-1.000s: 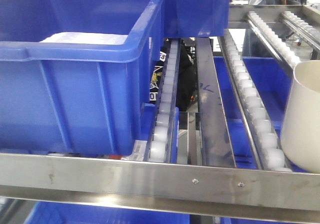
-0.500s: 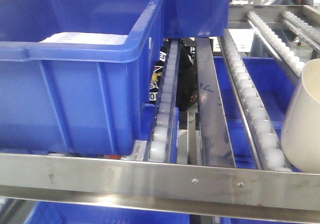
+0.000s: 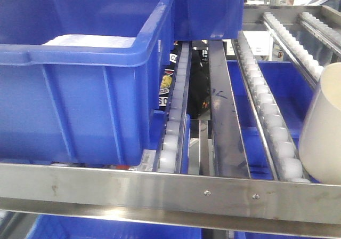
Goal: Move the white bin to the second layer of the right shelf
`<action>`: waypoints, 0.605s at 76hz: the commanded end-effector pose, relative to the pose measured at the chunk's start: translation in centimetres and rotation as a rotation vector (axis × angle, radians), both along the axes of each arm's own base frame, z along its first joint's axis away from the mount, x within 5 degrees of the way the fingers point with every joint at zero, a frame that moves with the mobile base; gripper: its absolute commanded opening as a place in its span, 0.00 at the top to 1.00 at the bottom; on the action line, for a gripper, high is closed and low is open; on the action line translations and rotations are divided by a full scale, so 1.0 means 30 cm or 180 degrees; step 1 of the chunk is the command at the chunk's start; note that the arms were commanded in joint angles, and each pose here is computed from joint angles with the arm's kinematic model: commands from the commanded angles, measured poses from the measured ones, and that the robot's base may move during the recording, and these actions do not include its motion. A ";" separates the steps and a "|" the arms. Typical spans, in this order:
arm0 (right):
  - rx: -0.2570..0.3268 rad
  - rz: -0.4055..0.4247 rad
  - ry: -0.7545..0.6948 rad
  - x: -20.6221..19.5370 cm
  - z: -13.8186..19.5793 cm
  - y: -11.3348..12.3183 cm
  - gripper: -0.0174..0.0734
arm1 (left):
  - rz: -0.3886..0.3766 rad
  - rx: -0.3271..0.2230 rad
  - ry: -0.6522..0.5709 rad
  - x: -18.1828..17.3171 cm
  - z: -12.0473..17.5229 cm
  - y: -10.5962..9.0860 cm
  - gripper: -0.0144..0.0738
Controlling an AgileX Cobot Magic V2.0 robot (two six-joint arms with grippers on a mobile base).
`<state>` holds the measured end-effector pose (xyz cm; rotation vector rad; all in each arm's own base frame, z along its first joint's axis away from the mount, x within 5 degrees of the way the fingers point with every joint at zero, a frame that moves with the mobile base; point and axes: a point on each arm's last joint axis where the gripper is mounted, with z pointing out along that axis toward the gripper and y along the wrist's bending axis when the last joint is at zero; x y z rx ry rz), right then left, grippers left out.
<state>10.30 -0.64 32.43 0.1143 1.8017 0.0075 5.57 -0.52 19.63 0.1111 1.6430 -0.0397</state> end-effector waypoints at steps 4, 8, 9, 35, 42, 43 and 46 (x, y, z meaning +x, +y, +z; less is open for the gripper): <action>0.0120 -0.0021 -0.0464 0.000 0.064 0.000 0.75 | -0.0014 -0.0029 -0.0198 0.002 -0.013 -0.001 0.74; 0.0256 -0.0006 -0.0461 0.001 0.064 0.004 0.75 | -0.0014 -0.0029 -0.0198 0.002 -0.013 -0.001 0.74; 0.0272 -0.0004 -0.0453 0.000 0.063 0.004 0.75 | -0.0014 -0.0029 -0.0198 0.002 -0.013 -0.001 0.74; 0.0282 -0.0001 -0.0440 0.000 0.061 0.005 0.75 | -0.0014 -0.0029 -0.0198 0.002 -0.013 -0.001 0.74; 0.0271 -0.0008 -0.0487 0.001 0.066 0.004 0.75 | -0.0014 -0.0029 -0.0198 0.002 -0.013 -0.001 0.74; 0.0271 -0.0009 -0.0494 0.001 0.067 0.004 0.75 | -0.0014 -0.0029 -0.0198 0.002 -0.013 -0.001 0.74; 0.0268 -0.0014 -0.0527 0.001 0.070 0.003 0.75 | -0.0014 -0.0029 -0.0198 0.002 -0.013 -0.001 0.74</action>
